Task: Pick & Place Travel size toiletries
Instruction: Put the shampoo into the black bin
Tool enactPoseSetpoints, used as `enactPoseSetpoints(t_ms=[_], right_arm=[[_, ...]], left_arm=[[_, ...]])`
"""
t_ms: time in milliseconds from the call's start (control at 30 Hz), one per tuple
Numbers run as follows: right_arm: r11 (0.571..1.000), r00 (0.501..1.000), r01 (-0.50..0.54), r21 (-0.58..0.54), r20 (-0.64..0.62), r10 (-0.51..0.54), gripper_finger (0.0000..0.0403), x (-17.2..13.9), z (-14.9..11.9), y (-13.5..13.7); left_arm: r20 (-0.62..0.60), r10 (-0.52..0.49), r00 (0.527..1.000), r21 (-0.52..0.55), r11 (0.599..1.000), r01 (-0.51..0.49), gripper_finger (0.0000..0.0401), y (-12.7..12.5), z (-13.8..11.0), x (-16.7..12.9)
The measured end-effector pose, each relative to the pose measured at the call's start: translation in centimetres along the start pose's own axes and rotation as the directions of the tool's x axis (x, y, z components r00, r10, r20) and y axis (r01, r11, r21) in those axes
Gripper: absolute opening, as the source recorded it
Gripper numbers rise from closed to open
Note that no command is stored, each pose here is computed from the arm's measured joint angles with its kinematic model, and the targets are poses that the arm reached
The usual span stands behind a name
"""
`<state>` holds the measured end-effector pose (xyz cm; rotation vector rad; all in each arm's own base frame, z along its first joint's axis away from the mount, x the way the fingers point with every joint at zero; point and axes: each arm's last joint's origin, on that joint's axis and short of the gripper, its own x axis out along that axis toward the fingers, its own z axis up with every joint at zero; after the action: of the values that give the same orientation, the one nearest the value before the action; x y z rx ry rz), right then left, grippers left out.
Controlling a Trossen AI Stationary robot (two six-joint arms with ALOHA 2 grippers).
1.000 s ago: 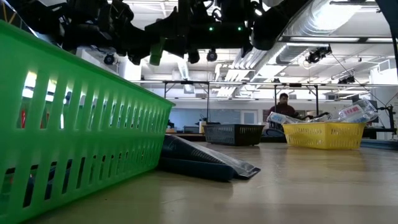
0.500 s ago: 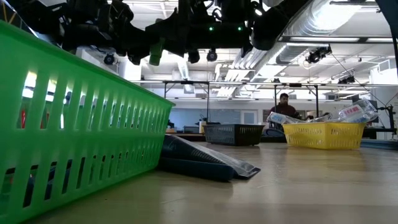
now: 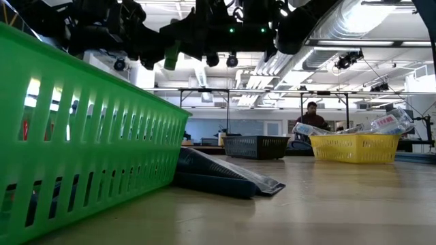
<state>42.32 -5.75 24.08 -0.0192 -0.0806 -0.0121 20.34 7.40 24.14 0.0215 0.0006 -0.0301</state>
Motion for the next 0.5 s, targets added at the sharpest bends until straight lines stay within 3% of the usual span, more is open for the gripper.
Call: enactPoseSetpoints(t_ms=[500], right_arm=[[0.999,1.000,-0.029,-0.024,0.009,0.030,0.0268,-0.03,0.22,0.06]], left_arm=[[-0.023,0.000,1.000,-0.013,1.000,0.000,0.0180,0.01,-0.26,0.01]])
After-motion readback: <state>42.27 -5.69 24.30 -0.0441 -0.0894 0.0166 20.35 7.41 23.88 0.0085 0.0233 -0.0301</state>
